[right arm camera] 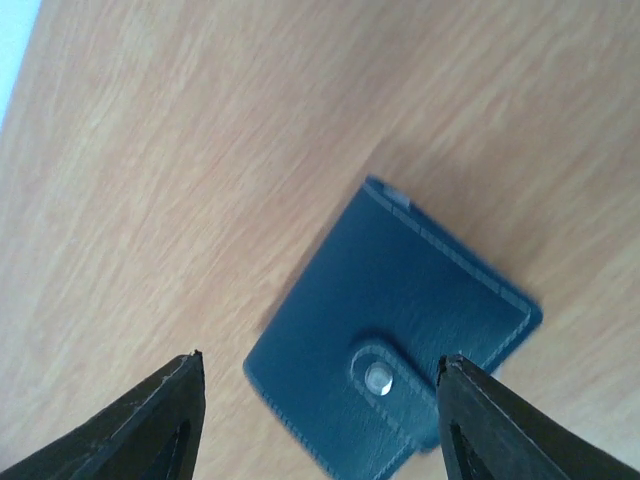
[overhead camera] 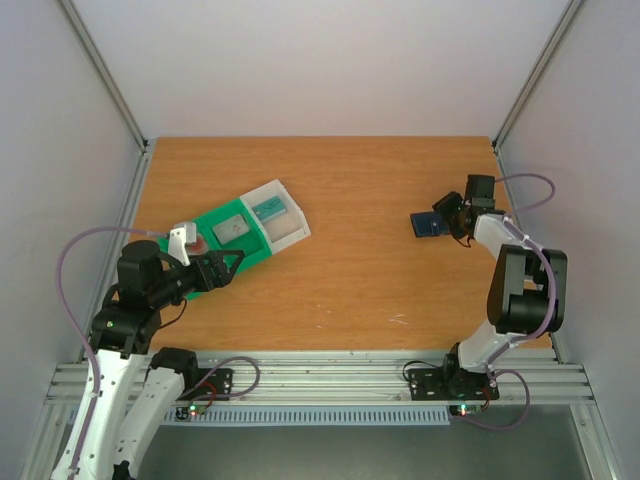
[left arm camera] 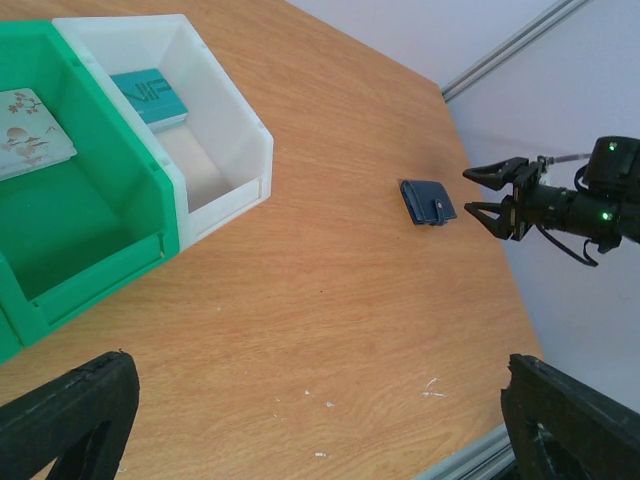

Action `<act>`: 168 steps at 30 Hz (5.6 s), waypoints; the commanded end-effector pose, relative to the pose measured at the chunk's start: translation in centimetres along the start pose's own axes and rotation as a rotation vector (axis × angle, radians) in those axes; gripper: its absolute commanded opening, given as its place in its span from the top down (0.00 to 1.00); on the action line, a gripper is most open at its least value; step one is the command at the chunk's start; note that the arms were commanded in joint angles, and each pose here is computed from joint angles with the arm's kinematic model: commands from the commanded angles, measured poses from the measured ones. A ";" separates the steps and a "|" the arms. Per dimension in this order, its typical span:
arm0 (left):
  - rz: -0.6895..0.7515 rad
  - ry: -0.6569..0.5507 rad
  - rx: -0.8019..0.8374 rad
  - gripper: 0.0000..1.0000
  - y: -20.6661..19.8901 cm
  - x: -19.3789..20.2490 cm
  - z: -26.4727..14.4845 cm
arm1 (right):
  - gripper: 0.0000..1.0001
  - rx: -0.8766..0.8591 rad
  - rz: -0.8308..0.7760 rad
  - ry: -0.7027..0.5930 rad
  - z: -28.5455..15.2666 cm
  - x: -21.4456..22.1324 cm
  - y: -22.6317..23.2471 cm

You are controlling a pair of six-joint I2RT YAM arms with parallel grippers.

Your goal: Take the credit cards out of the card holder

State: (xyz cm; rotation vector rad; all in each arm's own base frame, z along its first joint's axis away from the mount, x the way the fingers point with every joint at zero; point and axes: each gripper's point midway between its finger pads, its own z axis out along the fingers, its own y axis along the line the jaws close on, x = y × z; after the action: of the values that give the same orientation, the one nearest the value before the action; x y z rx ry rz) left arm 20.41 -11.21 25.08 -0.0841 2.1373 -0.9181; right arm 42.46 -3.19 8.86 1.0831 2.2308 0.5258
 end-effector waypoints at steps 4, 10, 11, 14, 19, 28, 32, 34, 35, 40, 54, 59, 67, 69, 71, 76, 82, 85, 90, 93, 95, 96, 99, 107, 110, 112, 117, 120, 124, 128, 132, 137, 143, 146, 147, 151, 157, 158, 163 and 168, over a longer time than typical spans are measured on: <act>0.010 0.009 0.004 0.01 0.1 0.1 0.3 | 0.32 0.241 -0.163 0.007 1.6 -2.6 -2.3; 0.027 0.036 0.053 0.01 -0.7 0.5 0.4 | 0.32 0.272 -0.229 0.103 4.4 -2.1 -2.9; 0.034 0.034 0.060 0.01 -0.9 0.5 0.3 | 0.32 0.273 -0.234 0.118 4.7 -1.9 -2.9; 0.039 0.034 0.066 0.01 -0.9 0.5 0.4 | 0.33 0.257 -0.246 0.151 5.5 -1.3 -2.9; 0.032 0.050 0.039 0.01 -0.4 0.6 0.7 | 0.35 0.226 -0.342 0.239 6.7 0.8 -1.5; 0.030 0.036 0.006 0.01 0.1 0.5 0.5 | 0.41 0.224 -0.529 0.339 6.1 4.6 1.2; 0.022 0.053 0.007 0.01 0.0 0.7 0.4 | 0.42 0.236 -0.660 0.383 5.6 7.7 2.8; 0.023 0.051 0.005 0.01 0.0 0.7 0.4 | 0.42 0.239 -0.714 0.402 5.2 9.0 3.3; 0.022 0.048 0.003 0.01 0.0 0.7 0.3 | 0.42 0.232 -0.731 0.411 4.9 9.5 3.6; 0.011 0.074 0.015 0.03 -0.2 1.0 0.3 | 0.43 0.154 -0.762 0.478 3.1 12.2 4.4; 0.035 0.109 -0.016 0.06 -1.0 1.1 -1.4 | 0.44 0.178 -1.038 0.594 0.8 20.6 4.8; -0.009 0.136 -0.003 0.08 -1.1 1.6 -1.2 | 0.44 0.126 -1.122 0.634 -0.5 24.3 4.8; -0.098 0.206 -0.003 0.15 -0.3 2.8 0.2 | 0.45 0.100 -1.276 0.695 -3.2 29.6 4.2; -0.101 0.209 -0.004 0.16 -0.3 2.7 0.3 | 0.46 0.081 -1.334 0.708 -3.9 31.2 4.1; -0.100 0.209 -0.005 0.17 -0.2 2.7 0.4 | 0.45 0.064 -1.396 0.730 -4.6 33.1 4.0; -0.111 0.222 -0.006 0.17 -0.2 2.9 0.4 | 0.46 -0.015 -1.509 0.757 -6.4 37.0 4.3; -0.113 0.224 -0.013 0.18 0.0 3.3 0.3 | 0.46 -0.094 -1.460 0.741 -7.9 37.5 5.9; -0.119 0.233 -0.004 0.19 0.0 3.4 0.5 | 0.46 -0.099 -1.392 0.701 -9.2 36.8 6.6; -0.136 0.240 0.037 0.23 -0.3 3.7 1.0 | 0.44 0.008 -1.210 0.594 -10.4 34.2 6.2; -0.154 0.246 0.055 0.24 -0.4 4.1 1.4 | 0.44 0.028 -1.080 0.561 -11.3 33.1 5.9; -0.159 0.254 0.053 0.25 -0.3 4.4 1.7 | 0.43 0.040 -0.982 0.552 -11.7 32.3 5.4; -0.162 0.259 0.055 0.25 -0.4 4.5 1.9 | 0.43 0.041 -0.936 0.545 -11.8 32.1 5.2; -0.156 0.275 0.060 0.26 -0.7 5.0 2.4 | 0.43 0.044 -0.803 0.540 -12.2 32.0 4.4; -0.141 0.311 0.057 0.29 -0.6 6.2 4.1 | 0.46 0.066 -0.564 0.540 -10.9 33.1 2.3; -0.145 0.319 0.042 0.29 0.1 7.0 4.7 | 0.48 0.035 -0.536 0.537 -10.5 33.6 2.8; -0.159 0.322 0.046 0.30 0.3 7.4 5.1 | 0.49 0.021 -0.537 0.527 -10.1 33.8 3.3; -0.175 0.349 0.032 0.30 0.9 8.2 5.8 | 0.50 0.032 -0.511 0.515 -8.8 34.2 3.1; -0.174 0.365 0.019 0.30 1.4 8.6 6.1 | 0.51 0.030 -0.477 0.532 -8.3 34.8 3.0; -0.184 0.370 0.015 0.30 1.8 9.1 6.5 | 0.52 0.047 -0.428 0.547 -7.8 35.6 2.7; -0.195 0.374 0.002 0.30 2.3 9.4 6.8 | 0.55 0.040 -0.422 0.563 -7.4 36.5 2.8; -0.201 0.359 -0.015 0.32 3.1 9.8 7.2 | 0.57 -0.007 -0.460 0.578 -6.9 37.2 3.9; -0.213 0.370 -0.023 0.32 3.5 10.2 7.4 | 0.58 -0.105 -0.565 0.602 -6.6 38.3 7.9; -0.212 0.368 -0.025 0.32 3.4 10.1 7.2 | 0.58 -0.103 -0.680 0.584 -6.8 37.9 9.3; -0.209 0.364 -0.032 0.32 3.4 10.1 7.0 | 0.57 -0.027 -0.755 0.557 -7.9 37.0 8.3; -0.210 0.362 -0.035 0.32 3.5 10.1 6.9 | 0.57 -0.009 -0.784 0.547 -8.4 36.8 8.0; -0.202 0.338 -0.044 0.32 3.6 9.9 6.5 | 0.58 0.041 -0.913 0.500 -9.9 36.9 6.8; -0.194 0.309 -0.046 0.31 3.4 9.4 5.8 | 0.61 0.044 -1.003 0.509 -10.7 39.0 6.4; -0.196 0.304 -0.047 0.31 3.3 9.3 5.7 | 0.61 0.038 -1.011 0.516 -10.8 39.4 6.5; -0.205 0.292 -0.054 0.31 3.5 9.3 5.4 | 0.62 0.027 -1.048 0.550 -10.6 41.3 7.1; -0.212 0.297 -0.058 0.31 3.6 9.6 5.4 | 0.63 0.067 -1.080 0.556 -10.0 41.9 6.4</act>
State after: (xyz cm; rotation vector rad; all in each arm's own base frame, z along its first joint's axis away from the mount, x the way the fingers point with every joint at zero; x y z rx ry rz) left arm 18.37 -15.02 14.07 -0.2185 2.4835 -1.0463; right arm 19.12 33.40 6.34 -0.3435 2.8685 0.3448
